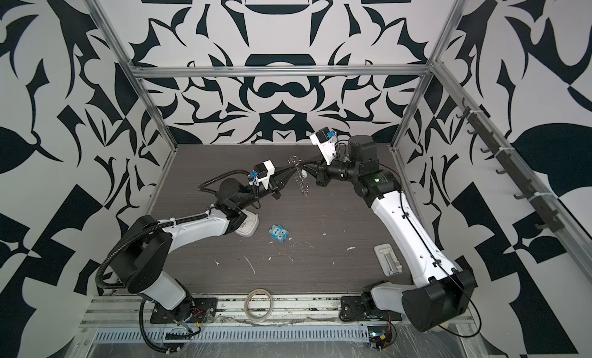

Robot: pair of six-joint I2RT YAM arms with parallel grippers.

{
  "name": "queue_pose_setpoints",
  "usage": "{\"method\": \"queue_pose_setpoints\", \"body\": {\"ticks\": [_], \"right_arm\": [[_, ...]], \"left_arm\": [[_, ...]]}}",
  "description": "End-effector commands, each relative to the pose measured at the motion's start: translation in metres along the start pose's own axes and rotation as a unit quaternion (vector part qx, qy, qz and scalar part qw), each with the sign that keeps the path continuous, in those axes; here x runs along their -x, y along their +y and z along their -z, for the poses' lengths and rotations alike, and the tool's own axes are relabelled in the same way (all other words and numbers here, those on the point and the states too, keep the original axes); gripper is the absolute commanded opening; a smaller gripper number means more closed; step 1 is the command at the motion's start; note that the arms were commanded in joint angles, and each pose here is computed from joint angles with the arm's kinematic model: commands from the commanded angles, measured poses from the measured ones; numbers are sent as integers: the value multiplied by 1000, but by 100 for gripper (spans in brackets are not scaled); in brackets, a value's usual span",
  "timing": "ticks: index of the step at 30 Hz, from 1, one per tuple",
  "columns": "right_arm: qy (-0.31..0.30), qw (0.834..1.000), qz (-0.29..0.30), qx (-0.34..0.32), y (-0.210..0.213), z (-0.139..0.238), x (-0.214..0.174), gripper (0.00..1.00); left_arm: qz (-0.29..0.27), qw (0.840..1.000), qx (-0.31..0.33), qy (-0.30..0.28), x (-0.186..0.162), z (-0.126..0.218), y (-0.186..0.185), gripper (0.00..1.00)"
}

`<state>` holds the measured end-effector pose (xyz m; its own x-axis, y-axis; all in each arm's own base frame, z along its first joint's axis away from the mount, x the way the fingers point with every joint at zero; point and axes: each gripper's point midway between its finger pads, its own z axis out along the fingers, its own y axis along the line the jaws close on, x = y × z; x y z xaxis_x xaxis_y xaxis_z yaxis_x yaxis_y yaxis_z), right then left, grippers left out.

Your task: Remove the keys from the keyring

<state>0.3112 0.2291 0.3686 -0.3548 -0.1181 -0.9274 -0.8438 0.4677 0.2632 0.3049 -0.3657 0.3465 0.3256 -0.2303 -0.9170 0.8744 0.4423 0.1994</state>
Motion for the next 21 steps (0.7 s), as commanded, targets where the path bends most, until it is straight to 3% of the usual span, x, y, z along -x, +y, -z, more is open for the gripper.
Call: {"method": "queue_pose_setpoints", "body": {"ticks": [1, 12, 21], "right_arm": [[-9, 996, 24, 82, 44, 2, 9, 0], [-3, 996, 25, 80, 43, -2, 6, 0], [0, 996, 22, 83, 44, -3, 6, 0]], "left_arm": [[5, 1000, 0, -1, 4, -6, -2, 16], [3, 1000, 4, -6, 7, -5, -1, 17], [2, 1000, 4, -3, 6, -5, -2, 9]]}}
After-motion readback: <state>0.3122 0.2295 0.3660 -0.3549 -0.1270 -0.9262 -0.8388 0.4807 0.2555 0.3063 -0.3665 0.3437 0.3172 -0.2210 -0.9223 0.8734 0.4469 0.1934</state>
